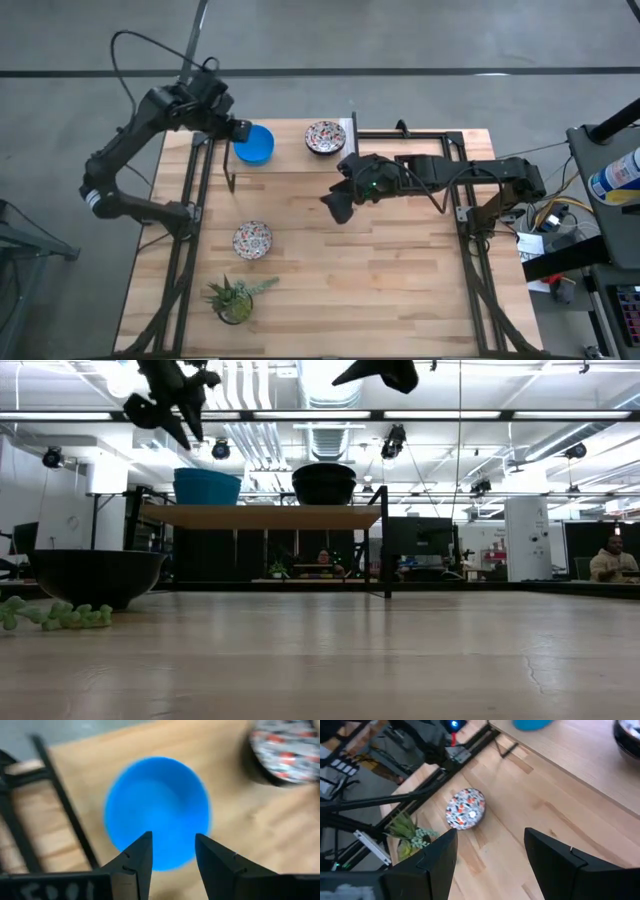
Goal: Pick & Place Mini bowls
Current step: Stack the white patterned bowl on the white patterned bowls on the shelf
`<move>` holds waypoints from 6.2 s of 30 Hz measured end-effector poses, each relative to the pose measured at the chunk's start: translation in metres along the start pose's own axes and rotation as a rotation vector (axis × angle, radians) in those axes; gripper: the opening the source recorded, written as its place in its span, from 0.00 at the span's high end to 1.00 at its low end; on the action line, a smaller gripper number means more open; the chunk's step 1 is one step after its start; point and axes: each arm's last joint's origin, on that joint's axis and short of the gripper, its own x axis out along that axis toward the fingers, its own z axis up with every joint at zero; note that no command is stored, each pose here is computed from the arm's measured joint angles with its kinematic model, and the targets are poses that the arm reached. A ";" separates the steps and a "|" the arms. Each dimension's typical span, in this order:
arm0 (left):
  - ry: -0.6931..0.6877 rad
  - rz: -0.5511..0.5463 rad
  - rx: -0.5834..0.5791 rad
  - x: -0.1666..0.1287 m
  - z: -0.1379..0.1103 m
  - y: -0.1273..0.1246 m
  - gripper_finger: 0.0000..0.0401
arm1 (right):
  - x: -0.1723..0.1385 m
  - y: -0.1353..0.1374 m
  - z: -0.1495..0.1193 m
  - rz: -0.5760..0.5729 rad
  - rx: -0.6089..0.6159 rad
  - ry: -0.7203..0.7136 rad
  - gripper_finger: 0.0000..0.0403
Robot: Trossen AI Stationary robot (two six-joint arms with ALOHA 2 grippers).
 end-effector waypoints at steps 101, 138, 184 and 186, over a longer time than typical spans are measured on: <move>0.209 -0.374 -0.128 0.080 -0.127 -0.076 0.99 | 0.011 -0.009 -0.003 -0.026 0.236 -0.024 0.44; 0.216 -0.117 0.158 0.066 -0.093 -0.148 0.99 | 0.052 -0.015 -0.027 -0.158 0.283 0.093 0.47; -0.154 -0.285 0.241 0.000 -0.069 -0.148 0.66 | 0.039 -0.036 0.011 -0.025 0.268 0.151 0.98; -0.182 -0.277 0.256 -0.004 -0.068 -0.146 0.66 | 0.038 -0.039 0.014 -0.027 0.267 0.159 0.98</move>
